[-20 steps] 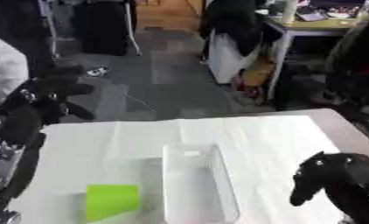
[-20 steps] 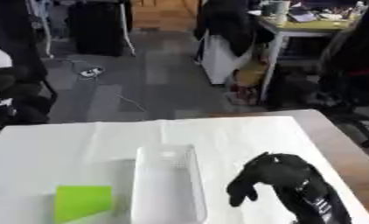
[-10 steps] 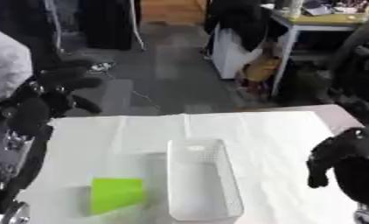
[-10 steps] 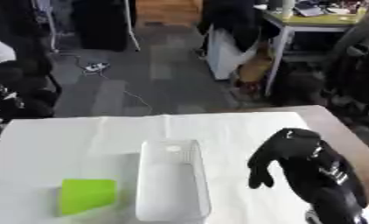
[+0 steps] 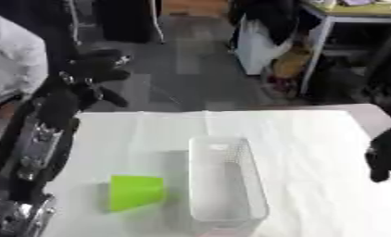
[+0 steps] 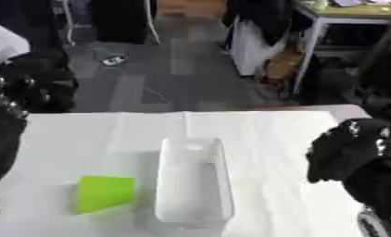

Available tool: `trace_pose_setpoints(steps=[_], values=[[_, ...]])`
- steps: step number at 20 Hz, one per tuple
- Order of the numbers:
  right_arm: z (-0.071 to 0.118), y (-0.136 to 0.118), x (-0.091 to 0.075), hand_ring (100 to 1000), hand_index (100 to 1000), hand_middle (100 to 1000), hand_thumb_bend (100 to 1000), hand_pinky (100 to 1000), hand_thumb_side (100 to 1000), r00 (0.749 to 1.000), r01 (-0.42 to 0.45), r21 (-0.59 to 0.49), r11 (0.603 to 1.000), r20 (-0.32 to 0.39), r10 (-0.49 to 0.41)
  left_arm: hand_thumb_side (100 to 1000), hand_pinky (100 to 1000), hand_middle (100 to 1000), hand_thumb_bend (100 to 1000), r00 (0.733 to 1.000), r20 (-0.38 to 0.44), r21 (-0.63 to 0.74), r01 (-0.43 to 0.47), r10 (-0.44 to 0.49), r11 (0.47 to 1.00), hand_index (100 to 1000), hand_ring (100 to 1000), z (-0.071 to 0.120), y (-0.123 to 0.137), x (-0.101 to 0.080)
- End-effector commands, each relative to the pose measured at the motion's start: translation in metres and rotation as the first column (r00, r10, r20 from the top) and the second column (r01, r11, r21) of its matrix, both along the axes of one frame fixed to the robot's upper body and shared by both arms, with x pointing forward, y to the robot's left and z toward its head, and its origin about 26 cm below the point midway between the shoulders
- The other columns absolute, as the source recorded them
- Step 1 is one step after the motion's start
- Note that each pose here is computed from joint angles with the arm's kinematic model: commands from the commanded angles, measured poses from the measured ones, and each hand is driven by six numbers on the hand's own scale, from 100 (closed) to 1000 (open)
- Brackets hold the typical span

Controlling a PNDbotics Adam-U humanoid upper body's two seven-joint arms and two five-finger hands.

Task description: Pick up objects on the table and place them in the box.

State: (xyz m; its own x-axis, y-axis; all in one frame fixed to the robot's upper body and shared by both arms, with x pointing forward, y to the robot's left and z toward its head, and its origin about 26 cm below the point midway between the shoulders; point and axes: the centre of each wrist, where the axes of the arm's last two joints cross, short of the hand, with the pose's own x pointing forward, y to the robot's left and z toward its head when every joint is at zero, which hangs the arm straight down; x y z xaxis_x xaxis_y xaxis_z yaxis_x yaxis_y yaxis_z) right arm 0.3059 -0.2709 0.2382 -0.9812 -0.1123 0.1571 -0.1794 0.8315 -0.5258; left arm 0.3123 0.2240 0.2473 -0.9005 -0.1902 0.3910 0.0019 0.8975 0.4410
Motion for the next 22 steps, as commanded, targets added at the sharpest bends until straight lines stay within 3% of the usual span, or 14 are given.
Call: trace_pose_setpoints(steps=[1, 5, 9, 17, 22], values=[[0.005, -0.004, -0.002, 357, 594, 479, 100, 100, 785, 0.997, 0.078, 0.019, 0.997, 0.021, -0.079, 979, 393, 818, 174, 0.995, 0.028, 0.086, -0.1, 0.098, 0.991, 861, 645, 0.012, 0.012, -0.003], [0.001, -0.003, -0.003, 358, 594, 479, 100, 100, 787, 0.991, 0.134, -0.006, 0.991, 0.007, -0.134, 972, 428, 798, 185, 0.968, 0.059, 0.288, -0.249, 0.242, 0.925, 846, 637, 0.021, 0.026, 0.005], [-0.003, -0.001, -0.003, 360, 595, 480, 100, 100, 791, 0.986, 0.165, -0.028, 0.986, -0.003, -0.165, 956, 485, 807, 213, 0.94, 0.086, 0.481, -0.328, 0.329, 0.813, 831, 665, 0.025, 0.041, 0.024], [-0.006, 0.001, -0.003, 362, 593, 479, 100, 100, 797, 0.982, 0.186, -0.07, 0.98, -0.01, -0.187, 951, 523, 821, 257, 0.917, 0.096, 0.752, -0.321, 0.386, 0.575, 818, 689, 0.035, 0.066, 0.068], [-0.006, 0.003, -0.003, 364, 593, 479, 100, 100, 800, 0.982, 0.184, -0.089, 0.979, -0.014, -0.186, 941, 570, 832, 341, 0.903, 0.092, 0.861, -0.284, 0.42, 0.422, 819, 715, 0.037, 0.075, 0.095]])
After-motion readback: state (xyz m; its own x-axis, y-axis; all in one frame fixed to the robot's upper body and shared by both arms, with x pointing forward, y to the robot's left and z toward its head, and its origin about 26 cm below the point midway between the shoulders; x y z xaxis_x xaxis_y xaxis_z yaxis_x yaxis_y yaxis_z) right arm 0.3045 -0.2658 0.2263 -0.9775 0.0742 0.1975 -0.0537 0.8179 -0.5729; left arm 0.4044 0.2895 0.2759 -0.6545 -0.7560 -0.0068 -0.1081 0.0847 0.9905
